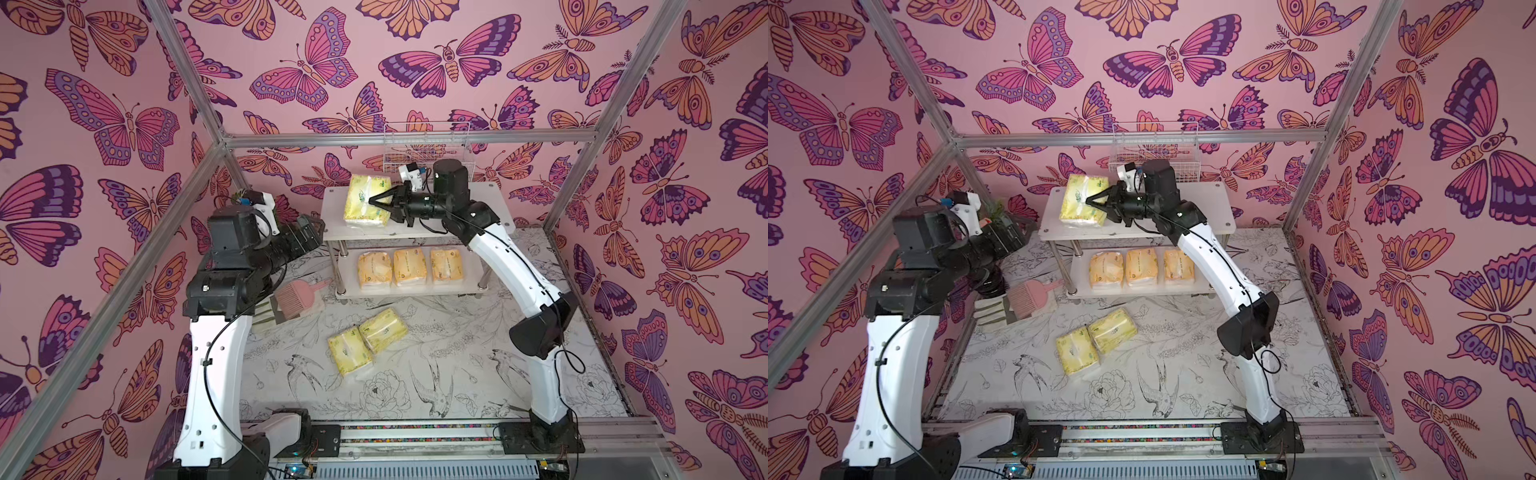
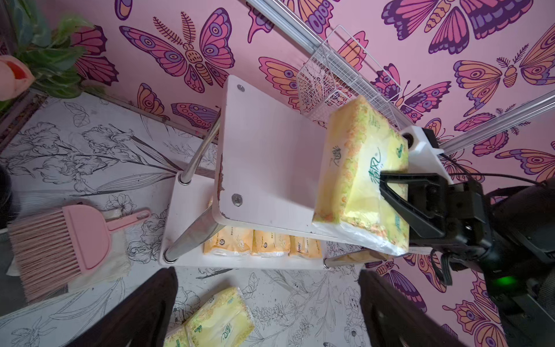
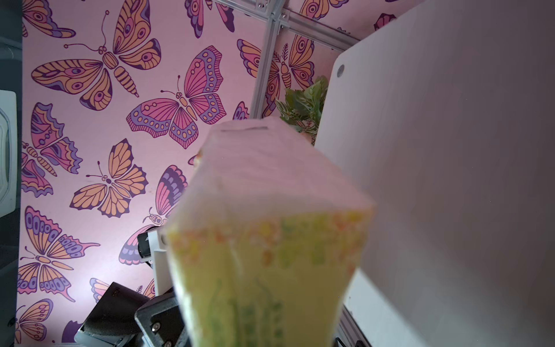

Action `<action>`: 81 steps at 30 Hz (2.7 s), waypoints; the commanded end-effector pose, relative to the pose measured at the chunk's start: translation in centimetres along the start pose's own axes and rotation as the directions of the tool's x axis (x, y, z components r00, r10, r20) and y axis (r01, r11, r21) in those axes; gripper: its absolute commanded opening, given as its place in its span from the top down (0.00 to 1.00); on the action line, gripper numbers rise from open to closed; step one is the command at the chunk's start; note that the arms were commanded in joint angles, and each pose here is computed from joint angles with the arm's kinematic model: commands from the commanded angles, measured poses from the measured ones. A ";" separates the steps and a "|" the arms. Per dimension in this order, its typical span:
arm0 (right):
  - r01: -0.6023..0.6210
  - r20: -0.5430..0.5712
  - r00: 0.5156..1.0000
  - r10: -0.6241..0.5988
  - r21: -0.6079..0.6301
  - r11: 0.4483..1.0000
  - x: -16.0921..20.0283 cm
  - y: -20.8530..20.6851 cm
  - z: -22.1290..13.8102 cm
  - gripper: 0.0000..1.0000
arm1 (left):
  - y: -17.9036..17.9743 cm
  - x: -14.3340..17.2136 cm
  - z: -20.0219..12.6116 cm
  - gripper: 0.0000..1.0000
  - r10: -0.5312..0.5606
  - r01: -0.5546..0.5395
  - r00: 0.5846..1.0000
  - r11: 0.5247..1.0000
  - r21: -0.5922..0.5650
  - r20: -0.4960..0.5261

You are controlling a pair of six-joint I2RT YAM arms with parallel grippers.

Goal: Place the tissue boxes on the shelf by color
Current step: Place a box of tissues on the shelf.

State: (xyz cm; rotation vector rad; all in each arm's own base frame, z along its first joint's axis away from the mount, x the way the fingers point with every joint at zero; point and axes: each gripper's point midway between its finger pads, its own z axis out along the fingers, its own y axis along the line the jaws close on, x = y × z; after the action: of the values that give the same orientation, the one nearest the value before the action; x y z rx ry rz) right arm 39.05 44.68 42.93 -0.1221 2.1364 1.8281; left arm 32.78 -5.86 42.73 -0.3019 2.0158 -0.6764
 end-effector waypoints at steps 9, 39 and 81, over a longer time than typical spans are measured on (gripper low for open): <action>-0.048 -0.007 0.999 0.048 -0.008 0.999 -0.9 -1.0 1.2 0.70 | -0.2 0.9 -0.3 0.00 -0.007 0.007 1.000 0.999 0.038 -0.008; 0.090 0.120 0.981 -0.154 0.425 0.901 -3.0 -7.2 -4.8 0.25 | -0.2 2.3 0.2 0.00 -0.051 0.054 0.998 0.995 0.081 -0.041; 0.062 0.104 0.990 -0.094 0.281 0.958 -1.1 -6.4 -1.0 0.27 | 0.3 3.8 0.5 0.00 -0.062 0.068 0.996 0.993 0.096 -0.067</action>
State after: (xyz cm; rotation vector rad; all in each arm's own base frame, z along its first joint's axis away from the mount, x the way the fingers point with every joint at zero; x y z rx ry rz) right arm 42.42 42.02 40.47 -0.0548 2.1312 1.4774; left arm 31.60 -7.47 39.25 -0.3082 2.0526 -0.8169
